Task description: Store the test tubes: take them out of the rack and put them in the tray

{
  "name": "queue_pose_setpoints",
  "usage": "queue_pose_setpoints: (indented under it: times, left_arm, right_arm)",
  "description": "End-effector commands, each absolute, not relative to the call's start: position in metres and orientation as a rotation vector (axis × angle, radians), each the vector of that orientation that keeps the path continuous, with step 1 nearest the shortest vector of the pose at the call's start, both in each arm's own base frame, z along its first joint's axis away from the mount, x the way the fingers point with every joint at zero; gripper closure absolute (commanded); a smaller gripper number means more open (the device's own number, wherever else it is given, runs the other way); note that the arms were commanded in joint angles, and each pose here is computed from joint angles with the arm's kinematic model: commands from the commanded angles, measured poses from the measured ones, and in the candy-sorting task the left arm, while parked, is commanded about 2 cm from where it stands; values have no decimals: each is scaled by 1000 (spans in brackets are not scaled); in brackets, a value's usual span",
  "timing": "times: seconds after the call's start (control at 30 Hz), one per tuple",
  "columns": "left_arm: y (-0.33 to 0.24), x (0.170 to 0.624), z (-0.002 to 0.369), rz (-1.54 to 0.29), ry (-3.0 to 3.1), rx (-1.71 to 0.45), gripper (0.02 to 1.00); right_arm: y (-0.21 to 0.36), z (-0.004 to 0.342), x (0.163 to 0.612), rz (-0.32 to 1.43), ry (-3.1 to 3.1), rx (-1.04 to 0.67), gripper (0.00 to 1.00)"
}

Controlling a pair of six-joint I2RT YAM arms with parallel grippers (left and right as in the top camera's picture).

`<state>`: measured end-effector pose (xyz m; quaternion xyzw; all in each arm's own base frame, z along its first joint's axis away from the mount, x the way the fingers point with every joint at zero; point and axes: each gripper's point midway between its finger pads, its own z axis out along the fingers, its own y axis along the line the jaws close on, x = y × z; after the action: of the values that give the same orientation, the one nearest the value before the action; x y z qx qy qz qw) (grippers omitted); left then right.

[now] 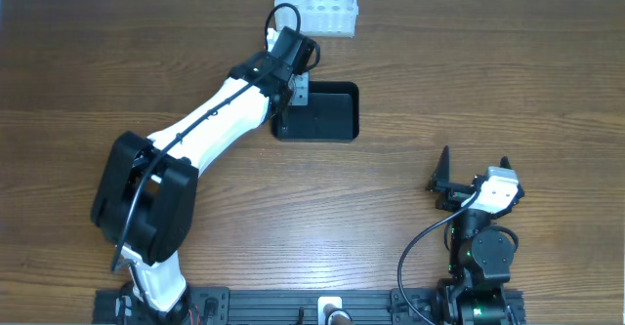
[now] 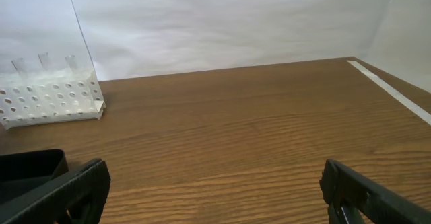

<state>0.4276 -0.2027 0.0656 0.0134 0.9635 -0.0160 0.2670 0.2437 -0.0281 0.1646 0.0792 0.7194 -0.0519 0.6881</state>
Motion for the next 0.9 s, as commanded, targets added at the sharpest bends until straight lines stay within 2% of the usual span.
queue_pose_setpoints:
  times: [0.03,0.27,0.5,0.7,0.8,0.9]
  left_arm:
    - [-197,428,54,-8,2616,13,897]
    - [-196,428,51,-4,2621,14,888]
    - [-196,427,50,-2,2623,15,836]
    - [-197,429,52,-6,2613,12,678]
    - [-199,439,63,-16,2557,-5,654]
    - [-201,452,89,-42,2468,-20,643]
  right_arm:
    - [-27,163,244,-116,1612,173,9]
    - [-27,163,244,-116,1612,173,7]
    - [-27,163,244,-116,1612,173,9]
    - [-27,163,244,-116,1612,173,9]
    - [-27,163,244,-116,1612,173,9]
    - [-27,163,244,-116,1612,173,7]
